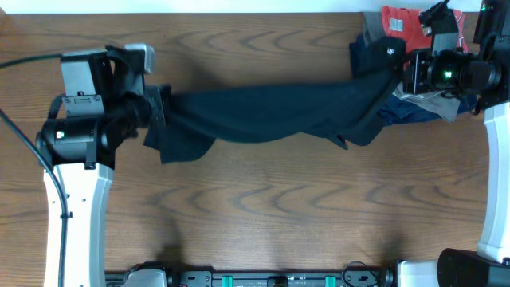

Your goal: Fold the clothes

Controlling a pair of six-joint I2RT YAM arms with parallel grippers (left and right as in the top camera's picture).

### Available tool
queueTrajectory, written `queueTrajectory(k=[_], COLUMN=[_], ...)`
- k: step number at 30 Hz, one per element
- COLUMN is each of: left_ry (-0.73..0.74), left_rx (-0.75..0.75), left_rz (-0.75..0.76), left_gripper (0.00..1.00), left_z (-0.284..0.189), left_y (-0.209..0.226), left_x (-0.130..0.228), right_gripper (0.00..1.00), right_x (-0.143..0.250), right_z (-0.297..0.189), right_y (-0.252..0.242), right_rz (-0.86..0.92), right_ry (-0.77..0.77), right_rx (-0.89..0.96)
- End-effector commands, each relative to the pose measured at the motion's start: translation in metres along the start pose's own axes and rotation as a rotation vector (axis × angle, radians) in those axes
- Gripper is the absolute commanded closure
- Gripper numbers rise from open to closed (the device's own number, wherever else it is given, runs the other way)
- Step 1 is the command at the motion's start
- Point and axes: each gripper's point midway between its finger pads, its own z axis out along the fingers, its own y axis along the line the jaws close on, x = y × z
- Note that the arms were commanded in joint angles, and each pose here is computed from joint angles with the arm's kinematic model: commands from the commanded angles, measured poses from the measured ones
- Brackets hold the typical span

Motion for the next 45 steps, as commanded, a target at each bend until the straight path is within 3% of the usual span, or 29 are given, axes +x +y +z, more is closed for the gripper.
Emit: queueTrajectory(k=[1, 9, 13, 17, 27, 35, 40, 45], left_ry=[0.101, 0.439, 0.537, 0.540, 0.421, 0.526, 0.623, 0.738], left_rx=[-0.015, -0.026, -0.030, -0.080, -0.142, -0.095, -0.063, 0.014], left_rz=[-0.026, -0.148, -0.183, -0.193, -0.143, -0.017, 0.046, 0.100], left_gripper=[0.94, 0.93, 0.76, 0.71, 0.71, 0.70, 0.62, 0.46], left_z=[0.004, 0.013, 0.015, 0.014, 0.037, 0.102, 0.140, 0.159], left_y=[0.005, 0.012, 0.013, 0.021, 0.040, 0.050, 0.055, 0.058], left_x=[0.023, 0.107, 0.131, 0.132, 0.104, 0.114, 0.135, 0.163], right_gripper=[0.99, 0.99, 0.99, 0.99, 0.99, 0.99, 0.99, 0.99], right_x=[0.010, 0.077, 0.100, 0.100, 0.090, 0.087, 0.084, 0.082], right_z=[0.003, 0.061, 0.081, 0.083, 0.085, 0.085, 0.086, 0.087], right_y=[0.011, 0.012, 0.005, 0.001, -0.001, -0.002, -0.002, -0.003], right_rz=[-0.026, 0.027, 0.047, 0.051, 0.035, 0.028, 0.022, 0.018], right_ry=[0.031, 0.236, 0.278, 0.269, 0.227, 0.214, 0.204, 0.195], right_rx=[-0.040, -0.097, -0.103, -0.098, -0.096, -0.095, -0.093, -0.093])
